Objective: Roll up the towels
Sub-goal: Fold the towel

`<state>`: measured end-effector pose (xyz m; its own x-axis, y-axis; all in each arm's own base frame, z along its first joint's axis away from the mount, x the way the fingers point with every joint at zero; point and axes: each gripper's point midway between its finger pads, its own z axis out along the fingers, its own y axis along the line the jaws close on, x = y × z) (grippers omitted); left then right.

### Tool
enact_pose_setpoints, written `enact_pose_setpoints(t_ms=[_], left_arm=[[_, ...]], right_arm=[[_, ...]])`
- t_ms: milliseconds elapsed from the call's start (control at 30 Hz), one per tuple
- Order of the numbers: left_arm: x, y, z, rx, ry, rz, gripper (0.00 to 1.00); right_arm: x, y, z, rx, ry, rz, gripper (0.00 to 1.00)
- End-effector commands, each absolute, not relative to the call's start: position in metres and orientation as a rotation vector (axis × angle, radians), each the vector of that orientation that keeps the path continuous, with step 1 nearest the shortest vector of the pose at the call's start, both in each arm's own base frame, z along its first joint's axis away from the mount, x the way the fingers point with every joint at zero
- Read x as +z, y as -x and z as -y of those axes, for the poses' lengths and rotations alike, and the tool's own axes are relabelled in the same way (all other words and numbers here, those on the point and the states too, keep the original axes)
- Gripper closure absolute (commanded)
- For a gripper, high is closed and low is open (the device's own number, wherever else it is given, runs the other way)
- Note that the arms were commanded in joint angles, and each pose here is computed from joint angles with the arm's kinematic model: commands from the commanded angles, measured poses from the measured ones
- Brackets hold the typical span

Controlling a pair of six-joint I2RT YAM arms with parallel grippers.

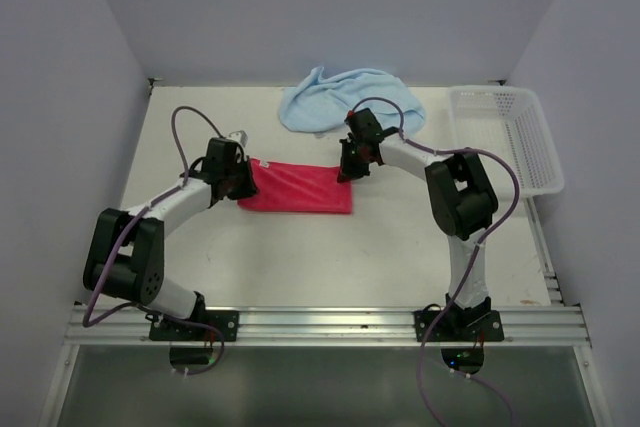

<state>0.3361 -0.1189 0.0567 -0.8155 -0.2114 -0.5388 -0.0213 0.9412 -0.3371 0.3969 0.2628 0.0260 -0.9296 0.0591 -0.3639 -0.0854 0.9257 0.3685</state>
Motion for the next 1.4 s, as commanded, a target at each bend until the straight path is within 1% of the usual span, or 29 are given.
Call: enact_pose_setpoints(t_ms=[0, 167, 300, 633, 967, 1067, 1200, 1233, 1267, 1300, 1367], left_arm=[[0.055, -0.343, 0.126, -0.467, 0.199, -2.446, 1.0], [0.022, -0.329, 0.103, -0.305, 0.334, -2.523, 1.0], [0.012, -0.323, 0.089, -0.213, 0.4, -2.522, 1.0], [0.006, -0.306, 0.08, -0.175, 0.465, -2.53, 1.0], [0.011, -0.292, 0.075, -0.186, 0.514, -2.481, 1.0], [0.009, -0.29, 0.076, -0.195, 0.505, -2.485, 1.0], [0.014, -0.293, 0.081, -0.219, 0.482, -2.467, 1.0], [0.019, -0.297, 0.082, -0.223, 0.478, -2.453, 1.0], [0.025, -0.301, 0.081, -0.225, 0.468, -2.432, 1.0], [0.031, -0.305, 0.079, -0.206, 0.466, -2.418, 0.95], [0.063, -0.325, 0.08, -0.216, 0.445, -2.34, 0.91]], right_arm=[[0.028, -0.409, -0.263, 0.534, -0.008, -2.689, 1.0], [0.028, -0.411, -0.263, 0.532, -0.012, -2.69, 1.0], [0.028, -0.414, -0.258, 0.521, -0.023, -2.692, 1.0], [0.025, -0.421, -0.252, 0.498, -0.042, -2.697, 1.0], [0.018, -0.417, -0.247, 0.456, -0.068, -2.737, 0.98], [0.02, -0.415, -0.251, 0.498, -0.046, -2.732, 0.98], [0.042, -0.414, -0.271, 0.654, 0.086, -2.665, 0.93], [0.055, -0.413, -0.272, 0.683, 0.108, -2.639, 0.91], [0.061, -0.413, -0.273, 0.687, 0.134, -2.626, 0.87], [0.068, -0.412, -0.272, 0.684, 0.146, -2.622, 0.85], [0.087, -0.412, -0.27, 0.685, 0.156, -2.59, 0.8]])
